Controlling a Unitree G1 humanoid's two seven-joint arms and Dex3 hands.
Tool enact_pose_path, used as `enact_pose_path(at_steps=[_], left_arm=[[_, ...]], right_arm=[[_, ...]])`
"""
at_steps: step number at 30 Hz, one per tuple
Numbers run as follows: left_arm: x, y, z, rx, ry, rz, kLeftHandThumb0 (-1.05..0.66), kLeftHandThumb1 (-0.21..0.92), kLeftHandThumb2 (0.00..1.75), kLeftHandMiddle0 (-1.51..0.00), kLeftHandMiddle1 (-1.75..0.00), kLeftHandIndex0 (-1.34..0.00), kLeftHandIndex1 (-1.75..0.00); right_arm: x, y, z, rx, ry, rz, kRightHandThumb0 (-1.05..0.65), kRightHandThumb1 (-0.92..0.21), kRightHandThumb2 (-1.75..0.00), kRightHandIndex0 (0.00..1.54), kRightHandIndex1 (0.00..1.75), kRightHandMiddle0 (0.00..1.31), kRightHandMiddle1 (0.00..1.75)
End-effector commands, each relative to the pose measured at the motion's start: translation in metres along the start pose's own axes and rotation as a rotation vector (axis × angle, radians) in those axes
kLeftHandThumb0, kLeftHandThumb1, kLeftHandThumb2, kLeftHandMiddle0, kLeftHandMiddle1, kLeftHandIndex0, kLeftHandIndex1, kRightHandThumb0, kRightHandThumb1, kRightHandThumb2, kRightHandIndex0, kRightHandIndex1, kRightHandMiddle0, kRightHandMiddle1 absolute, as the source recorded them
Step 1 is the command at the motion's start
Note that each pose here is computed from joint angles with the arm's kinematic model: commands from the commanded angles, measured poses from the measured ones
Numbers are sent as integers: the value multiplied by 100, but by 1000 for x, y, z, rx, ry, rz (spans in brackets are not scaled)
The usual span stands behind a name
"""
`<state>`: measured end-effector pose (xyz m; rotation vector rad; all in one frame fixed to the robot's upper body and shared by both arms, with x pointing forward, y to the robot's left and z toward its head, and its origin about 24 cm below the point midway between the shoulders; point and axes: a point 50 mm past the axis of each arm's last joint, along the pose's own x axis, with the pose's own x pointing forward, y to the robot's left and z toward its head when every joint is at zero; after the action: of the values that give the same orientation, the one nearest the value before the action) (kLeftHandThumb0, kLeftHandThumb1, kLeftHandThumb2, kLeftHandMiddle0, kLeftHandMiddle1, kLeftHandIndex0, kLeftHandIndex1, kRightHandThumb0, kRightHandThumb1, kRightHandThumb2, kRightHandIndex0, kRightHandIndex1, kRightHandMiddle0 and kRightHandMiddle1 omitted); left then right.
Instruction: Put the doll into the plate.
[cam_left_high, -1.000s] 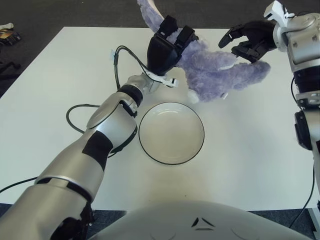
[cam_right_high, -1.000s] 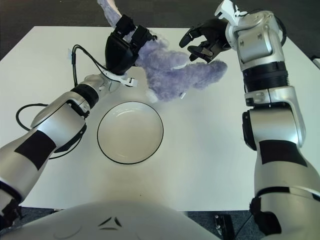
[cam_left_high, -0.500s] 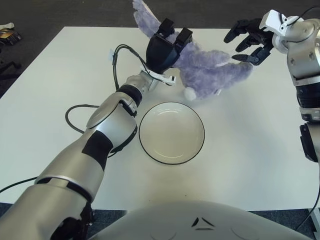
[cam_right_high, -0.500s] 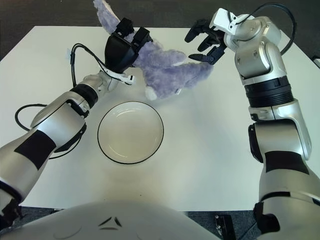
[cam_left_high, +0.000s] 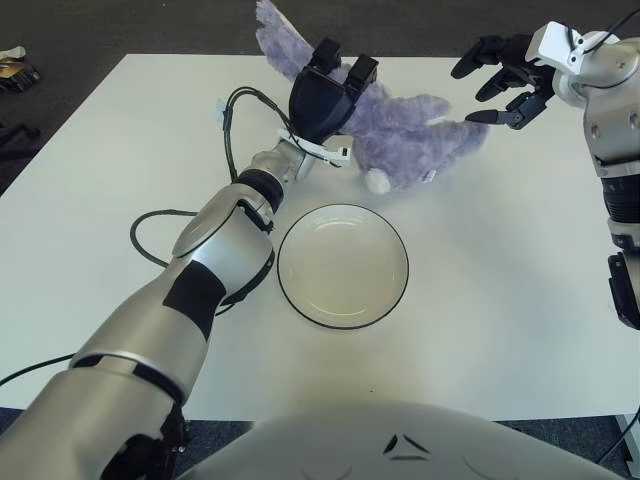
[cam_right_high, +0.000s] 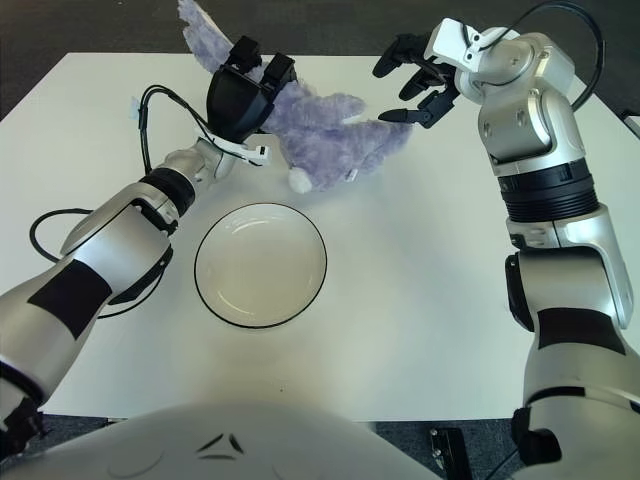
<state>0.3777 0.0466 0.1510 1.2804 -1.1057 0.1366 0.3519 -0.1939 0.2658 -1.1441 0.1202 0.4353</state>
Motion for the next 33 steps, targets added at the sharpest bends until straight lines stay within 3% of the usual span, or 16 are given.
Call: enact_pose_path(at_steps=[1,11,14,15,18,20,21,24,26,29,33], left_arm=[[7,4,-4,3,26,5,49,25,139,-66,-175,-92,-175],[9,4,-4,-1,47,-1,49,26,138,-65,-175,-92,-175],[9,4,-4,3,48,2,49,26,138,-65,-175,-91,-175],[9,4,-4,4,48,4,49,26,138,-65,-175,-91,-175],[9,4,-4,5,48,6,49,26,138,-65,-175,-91,-175],[10,4,-4,6,49,7,49,26,138,-65,-175,-90,-175],[10,4,-4,6,49,9,49,26,138,-65,-175,-90,-175],[12,5,-2,4,46,27,49,26,138,-65,-175,-90,-175],[13,6,-2,6,42,40,49,26,137,-64,-175,-89,-175],[14,7,-1,9,39,50,48,27,137,-64,-175,-89,-175],[16,7,1,13,35,60,48,27,137,-64,-175,-90,-175]], right_arm=[[-7,-1,0,-37,-3,-22,-46,-33,-97,22,58,0,83],[-13,8,7,-60,-33,2,-43,-30,-101,25,58,0,82],[-15,11,10,-112,-41,12,-51,-33,-96,25,58,0,78],[-16,11,11,-130,-43,14,-64,-41,-85,24,63,0,74],[-18,14,15,-186,-52,13,-72,-47,-76,23,68,0,70],[-19,16,17,-213,-57,11,-78,-52,-68,19,92,0,68],[-20,21,21,-238,-65,14,-79,-53,-67,19,95,0,68],[-21,28,26,-313,-82,14,-64,-40,-82,16,107,0,73],[-20,29,27,-343,-85,6,-64,-38,-84,13,130,0,79],[-18,30,27,-363,-108,-11,-75,-45,-77,11,155,0,88],[-8,34,23,-379,-163,10,-92,-59,-57,8,166,0,88]])
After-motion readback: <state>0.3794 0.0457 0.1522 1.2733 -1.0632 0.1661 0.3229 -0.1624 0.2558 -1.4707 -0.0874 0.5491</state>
